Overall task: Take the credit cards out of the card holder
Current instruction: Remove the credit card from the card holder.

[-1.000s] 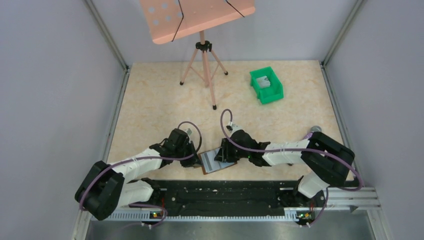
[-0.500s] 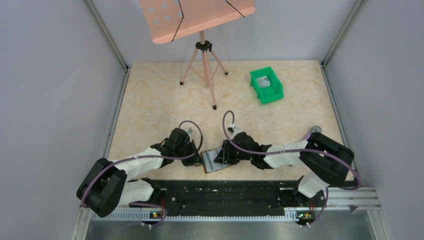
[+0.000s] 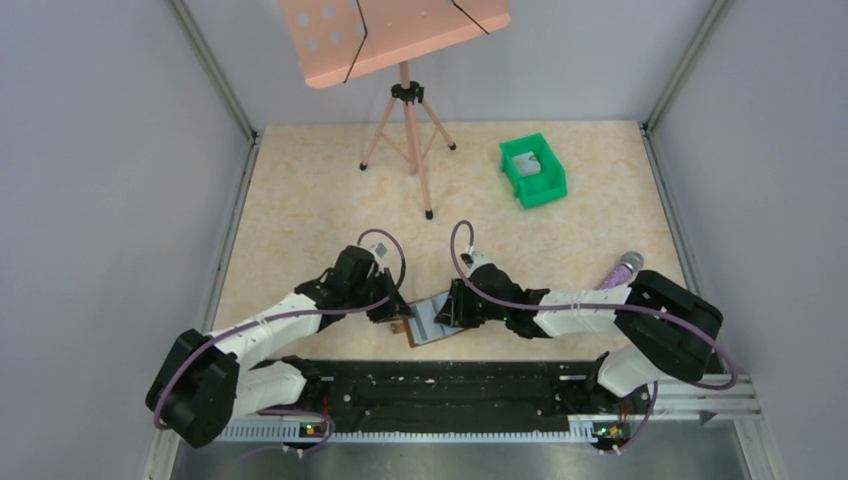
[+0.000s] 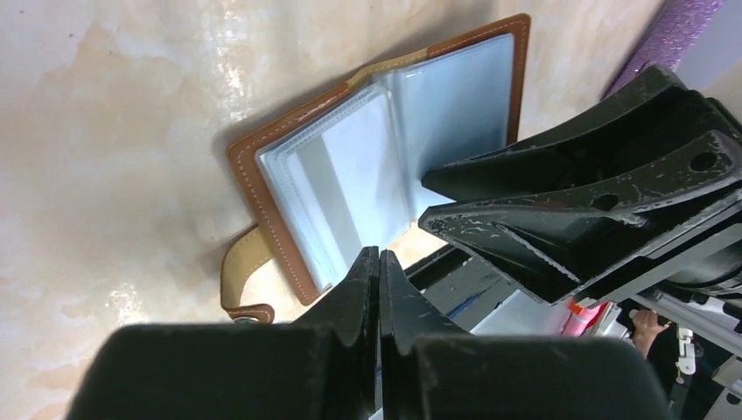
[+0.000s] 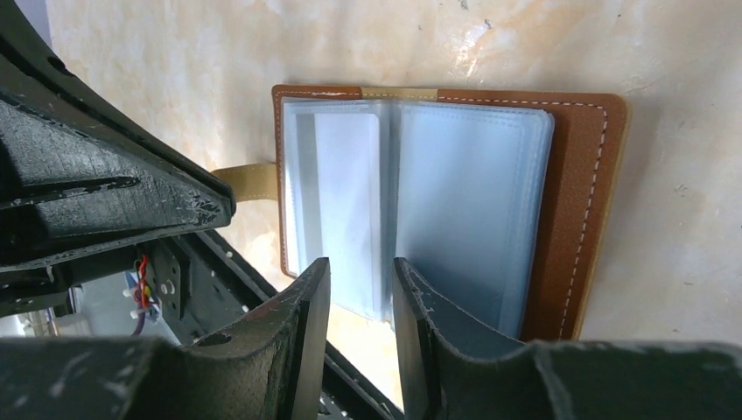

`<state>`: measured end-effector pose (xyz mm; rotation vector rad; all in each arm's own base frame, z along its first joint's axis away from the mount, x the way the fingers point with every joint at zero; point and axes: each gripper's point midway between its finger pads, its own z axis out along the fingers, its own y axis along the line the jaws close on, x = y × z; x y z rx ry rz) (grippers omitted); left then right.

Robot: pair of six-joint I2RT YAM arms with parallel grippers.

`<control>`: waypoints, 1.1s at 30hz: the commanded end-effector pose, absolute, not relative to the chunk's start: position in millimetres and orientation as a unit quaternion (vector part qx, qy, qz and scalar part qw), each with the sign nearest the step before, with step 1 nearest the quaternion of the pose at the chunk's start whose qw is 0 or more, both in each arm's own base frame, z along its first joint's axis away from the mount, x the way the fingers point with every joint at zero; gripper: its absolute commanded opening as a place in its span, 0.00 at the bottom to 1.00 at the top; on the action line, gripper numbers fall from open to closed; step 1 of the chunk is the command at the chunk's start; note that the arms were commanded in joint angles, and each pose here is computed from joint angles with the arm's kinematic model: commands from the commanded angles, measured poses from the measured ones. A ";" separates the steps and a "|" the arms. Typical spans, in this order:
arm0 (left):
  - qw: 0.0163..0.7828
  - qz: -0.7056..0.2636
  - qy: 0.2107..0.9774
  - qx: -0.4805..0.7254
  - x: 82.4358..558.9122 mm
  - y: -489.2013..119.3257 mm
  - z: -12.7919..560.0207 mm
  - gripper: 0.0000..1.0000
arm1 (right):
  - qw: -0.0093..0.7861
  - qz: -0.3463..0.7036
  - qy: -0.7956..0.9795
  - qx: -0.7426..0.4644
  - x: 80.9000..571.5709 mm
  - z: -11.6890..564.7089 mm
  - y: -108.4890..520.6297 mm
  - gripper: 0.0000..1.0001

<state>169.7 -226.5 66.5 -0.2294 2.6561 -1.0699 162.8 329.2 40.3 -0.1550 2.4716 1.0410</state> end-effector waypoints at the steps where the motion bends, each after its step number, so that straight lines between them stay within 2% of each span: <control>1: 0.130 -0.347 0.925 -0.087 173.8 -222.9 49.1 0.00 | 0.241 0.391 0.886 -0.066 170.9 50.1 344.6 0.33; 7: 0.102 -0.330 0.934 -0.094 166.0 -219.5 16.6 0.00 | 0.230 0.396 0.886 -0.070 167.6 45.1 348.2 0.33; 16: 0.101 -0.333 0.933 -0.087 165.1 -220.4 12.8 0.00 | 0.214 0.433 0.873 -0.073 159.7 49.4 357.6 0.31; 24: 0.097 -0.334 0.934 -0.087 163.5 -220.5 12.1 0.00 | 0.213 0.453 0.863 -0.073 157.2 55.6 360.5 0.15; 30: 0.101 -0.333 0.933 -0.089 163.5 -219.2 21.9 0.00 | 0.239 0.394 0.885 -0.063 165.7 47.0 338.3 0.04; 31: 0.103 -0.333 0.933 -0.091 163.2 -218.4 24.7 0.02 | 0.245 0.382 0.889 -0.064 167.7 47.7 334.1 0.04; 32: 0.103 -0.330 0.934 -0.094 162.5 -217.0 26.4 0.09 | 0.248 0.370 0.893 -0.066 169.0 48.3 331.5 0.05; 33: 0.104 -0.329 0.934 -0.095 162.8 -216.2 30.4 0.15 | 0.249 0.362 0.896 -0.069 169.4 49.7 329.8 0.11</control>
